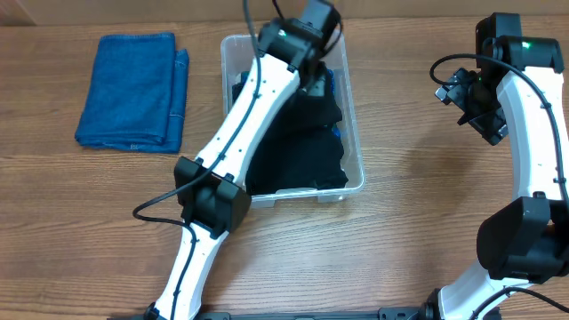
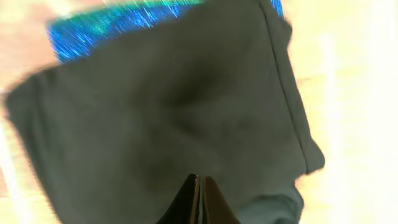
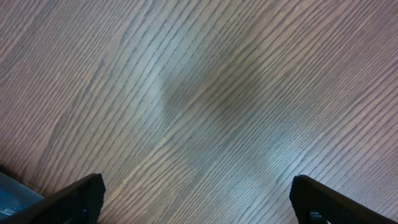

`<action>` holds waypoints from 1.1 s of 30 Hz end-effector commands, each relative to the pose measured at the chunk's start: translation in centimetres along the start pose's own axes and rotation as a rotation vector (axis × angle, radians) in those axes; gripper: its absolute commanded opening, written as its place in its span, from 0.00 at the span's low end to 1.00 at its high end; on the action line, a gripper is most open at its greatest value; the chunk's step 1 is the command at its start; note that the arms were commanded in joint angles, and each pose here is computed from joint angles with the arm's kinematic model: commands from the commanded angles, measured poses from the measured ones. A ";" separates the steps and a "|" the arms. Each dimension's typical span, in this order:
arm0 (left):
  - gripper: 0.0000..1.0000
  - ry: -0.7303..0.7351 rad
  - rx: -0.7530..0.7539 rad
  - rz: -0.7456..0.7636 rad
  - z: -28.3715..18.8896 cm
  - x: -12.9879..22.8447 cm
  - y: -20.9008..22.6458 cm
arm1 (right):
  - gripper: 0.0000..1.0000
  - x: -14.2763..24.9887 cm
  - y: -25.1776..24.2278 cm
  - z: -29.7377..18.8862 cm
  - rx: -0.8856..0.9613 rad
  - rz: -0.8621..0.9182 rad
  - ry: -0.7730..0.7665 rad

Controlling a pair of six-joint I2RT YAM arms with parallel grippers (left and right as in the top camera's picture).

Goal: Pack container
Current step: 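Press the black cloths flat inside the container with the left gripper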

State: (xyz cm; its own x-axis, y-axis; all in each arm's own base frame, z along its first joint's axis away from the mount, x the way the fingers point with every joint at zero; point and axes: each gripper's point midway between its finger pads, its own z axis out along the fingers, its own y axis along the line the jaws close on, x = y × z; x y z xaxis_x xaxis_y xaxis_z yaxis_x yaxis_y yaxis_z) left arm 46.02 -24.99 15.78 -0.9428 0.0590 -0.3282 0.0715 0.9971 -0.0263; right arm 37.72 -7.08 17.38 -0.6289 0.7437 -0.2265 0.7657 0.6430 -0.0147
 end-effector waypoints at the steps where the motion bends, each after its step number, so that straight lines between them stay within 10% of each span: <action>1: 0.05 0.172 0.018 -0.043 3.9 3.8 -0.5 | 1.00 -0.3 -0.3 -0.7 -0.004 0.011 -0.025; 9: 0.04 0.227 -0.008 -0.017 7.9 5.9 0.0 | 1.00 -0.3 -0.3 -0.7 -0.004 0.012 -0.025; 18: 0.04 -0.184 0.050 -0.059 0.8 -5.5 0.6 | 1.00 -0.3 -0.3 -0.7 -0.004 0.012 -0.025; 33: 0.04 -0.049 -0.008 -0.056 10.3 -2.9 0.7 | 1.00 -0.3 -0.3 -0.7 -0.004 0.011 -0.025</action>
State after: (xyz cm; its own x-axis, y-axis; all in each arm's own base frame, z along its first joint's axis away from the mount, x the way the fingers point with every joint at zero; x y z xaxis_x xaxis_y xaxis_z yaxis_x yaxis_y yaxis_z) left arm 52.39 -25.31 9.33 -0.9146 -0.0156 -0.4040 0.0161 0.9971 -0.0750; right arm 37.71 -7.09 17.37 -0.6288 0.7439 -0.2263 0.7660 0.6427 -0.0155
